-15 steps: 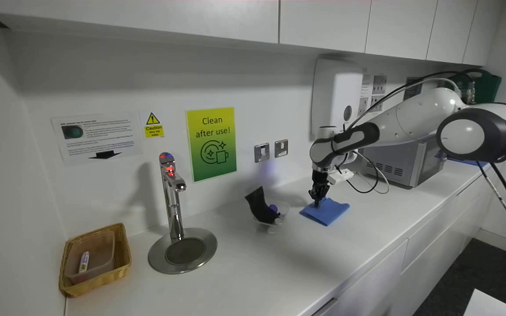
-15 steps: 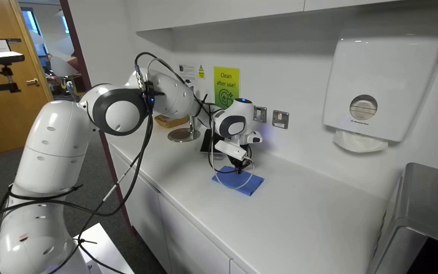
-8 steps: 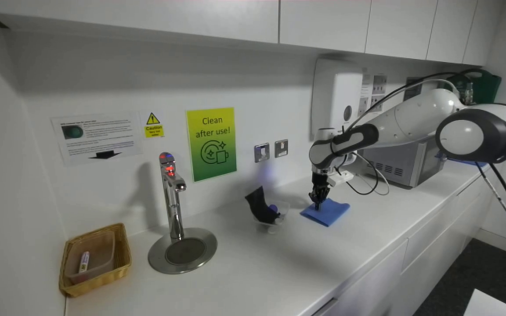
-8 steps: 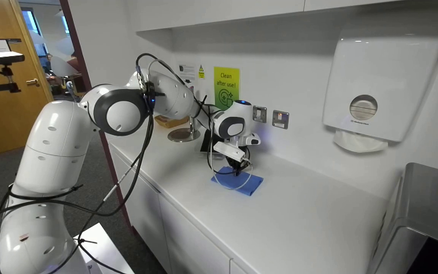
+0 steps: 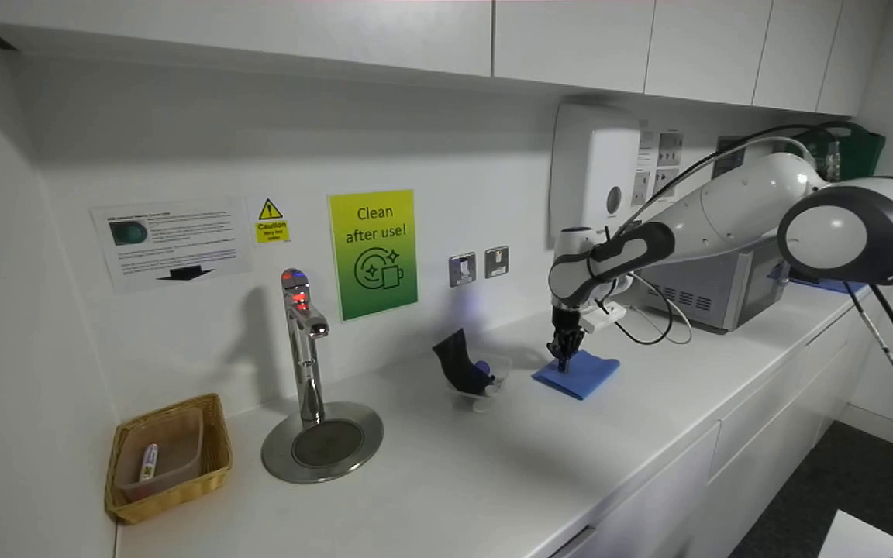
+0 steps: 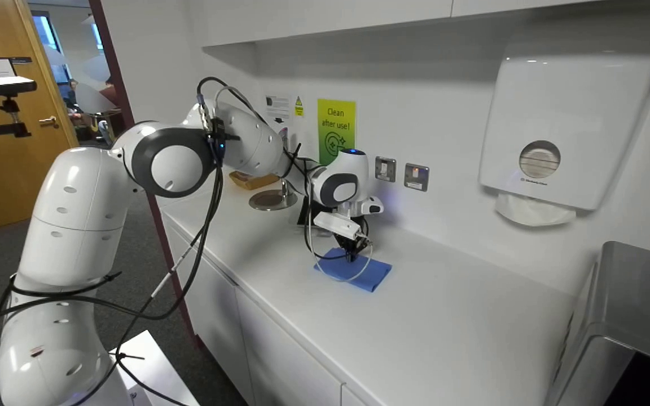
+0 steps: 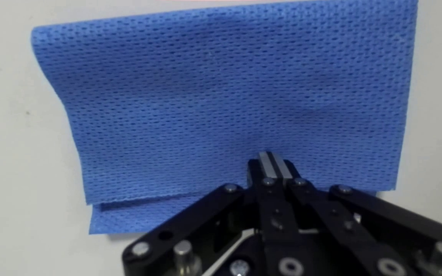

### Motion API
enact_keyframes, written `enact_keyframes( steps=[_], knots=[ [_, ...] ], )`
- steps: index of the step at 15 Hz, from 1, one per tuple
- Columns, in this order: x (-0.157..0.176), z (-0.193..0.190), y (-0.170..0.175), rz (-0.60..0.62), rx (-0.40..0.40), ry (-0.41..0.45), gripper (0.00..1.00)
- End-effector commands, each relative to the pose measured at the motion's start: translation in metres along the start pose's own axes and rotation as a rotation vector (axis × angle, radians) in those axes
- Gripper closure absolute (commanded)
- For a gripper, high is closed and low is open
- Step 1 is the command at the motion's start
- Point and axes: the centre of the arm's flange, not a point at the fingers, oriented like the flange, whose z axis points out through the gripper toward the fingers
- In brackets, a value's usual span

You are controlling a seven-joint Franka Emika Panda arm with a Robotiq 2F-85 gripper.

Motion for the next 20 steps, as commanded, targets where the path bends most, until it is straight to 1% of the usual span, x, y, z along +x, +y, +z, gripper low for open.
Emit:
enact_keyframes(
  steps=[1,4,6,8,16,20],
  knots=[
    [-0.05,0.019,-0.006,0.008,-0.102,0.038,1.0],
    [-0.07,0.025,-0.005,0.03,-0.141,0.073,1.0],
    [-0.084,0.027,0.0,0.055,-0.148,0.079,1.0],
    [-0.098,0.027,0.006,0.076,-0.136,0.081,1.0],
    [-0.137,0.028,0.025,0.144,-0.111,0.042,1.0],
    [-0.154,0.038,0.042,0.199,-0.108,0.017,1.0]
  ],
)
